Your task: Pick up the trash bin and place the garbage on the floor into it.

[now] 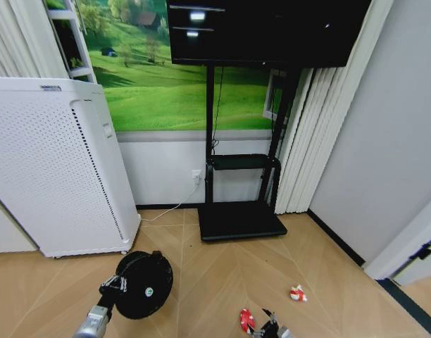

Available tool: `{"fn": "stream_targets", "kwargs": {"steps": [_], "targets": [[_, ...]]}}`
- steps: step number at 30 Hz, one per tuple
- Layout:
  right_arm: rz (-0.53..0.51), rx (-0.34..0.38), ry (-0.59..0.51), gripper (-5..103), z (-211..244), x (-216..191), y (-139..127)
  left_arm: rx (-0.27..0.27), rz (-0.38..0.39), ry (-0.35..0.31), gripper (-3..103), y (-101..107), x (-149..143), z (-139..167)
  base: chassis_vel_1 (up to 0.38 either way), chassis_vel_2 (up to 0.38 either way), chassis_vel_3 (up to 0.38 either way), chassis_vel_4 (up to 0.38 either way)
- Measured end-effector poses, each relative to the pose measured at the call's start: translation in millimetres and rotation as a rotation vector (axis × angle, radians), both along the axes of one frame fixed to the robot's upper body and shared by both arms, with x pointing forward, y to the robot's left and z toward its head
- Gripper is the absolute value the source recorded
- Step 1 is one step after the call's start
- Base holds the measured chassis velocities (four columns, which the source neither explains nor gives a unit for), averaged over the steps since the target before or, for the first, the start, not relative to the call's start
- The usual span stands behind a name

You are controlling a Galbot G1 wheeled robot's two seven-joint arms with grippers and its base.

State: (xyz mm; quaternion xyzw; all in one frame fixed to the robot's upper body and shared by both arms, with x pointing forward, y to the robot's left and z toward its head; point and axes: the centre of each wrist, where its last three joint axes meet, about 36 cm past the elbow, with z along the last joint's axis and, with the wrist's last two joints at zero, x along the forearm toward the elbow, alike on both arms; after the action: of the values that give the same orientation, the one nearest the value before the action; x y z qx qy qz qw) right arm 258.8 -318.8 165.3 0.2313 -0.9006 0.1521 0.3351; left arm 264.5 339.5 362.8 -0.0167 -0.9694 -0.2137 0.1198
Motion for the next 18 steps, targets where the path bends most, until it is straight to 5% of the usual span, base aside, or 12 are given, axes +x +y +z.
{"fn": "stream_targets", "kwargs": {"steps": [18], "targets": [[0.059, -0.070, 0.006, 100, -27.6, 13.4, -4.9, -0.013, 0.012, 0.007, 5, -2.7, -2.5, -5.5, 0.000, 0.000, 0.000, 0.000]]}}
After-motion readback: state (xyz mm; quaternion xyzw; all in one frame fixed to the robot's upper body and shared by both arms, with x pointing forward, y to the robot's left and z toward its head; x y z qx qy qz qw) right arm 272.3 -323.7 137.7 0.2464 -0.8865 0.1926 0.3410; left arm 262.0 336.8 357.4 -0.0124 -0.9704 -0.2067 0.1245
